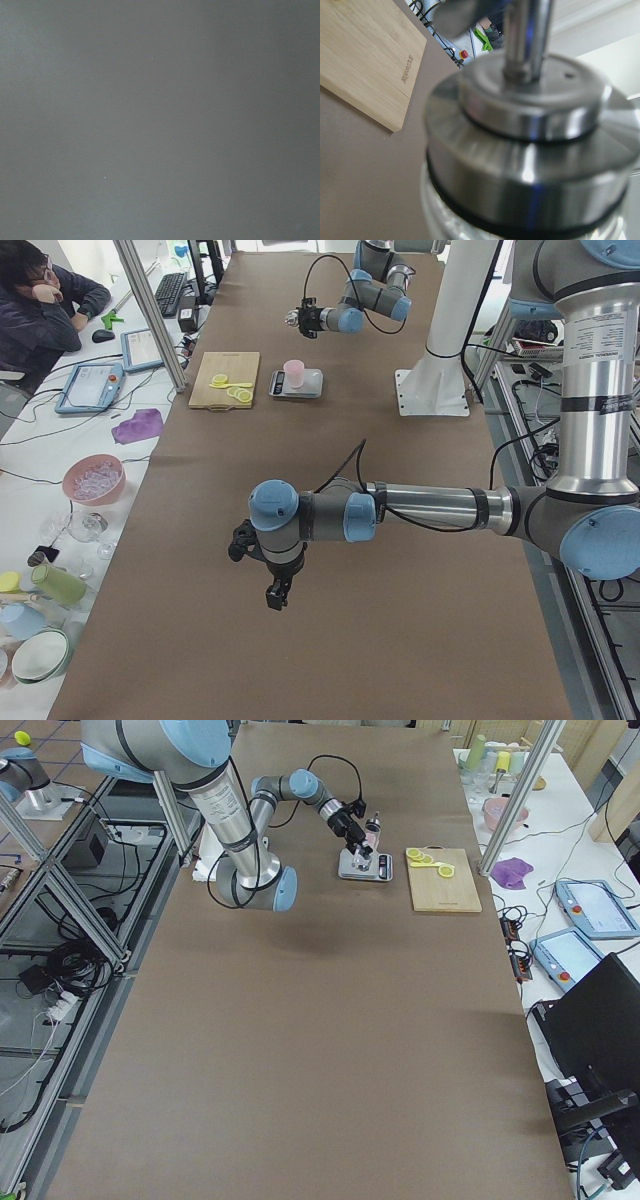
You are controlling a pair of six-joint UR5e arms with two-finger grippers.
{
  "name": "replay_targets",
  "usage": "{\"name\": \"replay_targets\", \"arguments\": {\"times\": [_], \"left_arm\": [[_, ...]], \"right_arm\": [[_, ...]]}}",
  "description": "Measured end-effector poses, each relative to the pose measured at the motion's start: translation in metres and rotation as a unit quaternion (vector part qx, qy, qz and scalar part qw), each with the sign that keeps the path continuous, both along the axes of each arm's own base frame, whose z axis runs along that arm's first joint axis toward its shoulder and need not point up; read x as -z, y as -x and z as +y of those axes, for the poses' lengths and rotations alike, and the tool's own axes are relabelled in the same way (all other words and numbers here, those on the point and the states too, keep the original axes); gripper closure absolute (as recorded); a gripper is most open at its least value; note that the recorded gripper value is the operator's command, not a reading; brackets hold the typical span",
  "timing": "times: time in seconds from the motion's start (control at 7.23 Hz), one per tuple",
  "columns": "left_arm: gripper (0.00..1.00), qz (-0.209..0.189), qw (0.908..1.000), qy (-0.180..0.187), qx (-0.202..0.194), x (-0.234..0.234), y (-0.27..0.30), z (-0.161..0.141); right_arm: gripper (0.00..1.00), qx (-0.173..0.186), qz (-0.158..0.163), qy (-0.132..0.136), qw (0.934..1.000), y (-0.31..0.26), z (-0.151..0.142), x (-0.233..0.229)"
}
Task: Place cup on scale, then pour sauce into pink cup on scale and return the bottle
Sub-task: 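Tilt the glass bottle upright and lift it away from the pink cup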
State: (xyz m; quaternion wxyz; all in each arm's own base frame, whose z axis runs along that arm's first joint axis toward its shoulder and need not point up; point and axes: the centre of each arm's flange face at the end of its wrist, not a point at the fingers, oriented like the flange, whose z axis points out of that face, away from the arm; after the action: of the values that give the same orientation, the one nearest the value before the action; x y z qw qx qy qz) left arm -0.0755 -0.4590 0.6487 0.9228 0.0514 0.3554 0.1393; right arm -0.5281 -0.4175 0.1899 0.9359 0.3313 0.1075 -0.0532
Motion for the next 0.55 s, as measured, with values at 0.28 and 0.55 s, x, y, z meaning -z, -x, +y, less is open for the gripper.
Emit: {"name": "replay_targets", "arguments": {"times": [0.28,0.55], "left_arm": [[0.02,0.0,1.0,-0.001,0.0,0.001,0.0,0.0],[0.02,0.0,1.0,-0.002,0.0,0.002,0.0,-0.001]], "right_arm": [[1.0,0.003,-0.086,-0.004,0.9963,-0.024,-0.005,-0.007],[1.0,0.022,-0.16,-0.008,0.9869,-0.054,-0.012,-0.018]]}}
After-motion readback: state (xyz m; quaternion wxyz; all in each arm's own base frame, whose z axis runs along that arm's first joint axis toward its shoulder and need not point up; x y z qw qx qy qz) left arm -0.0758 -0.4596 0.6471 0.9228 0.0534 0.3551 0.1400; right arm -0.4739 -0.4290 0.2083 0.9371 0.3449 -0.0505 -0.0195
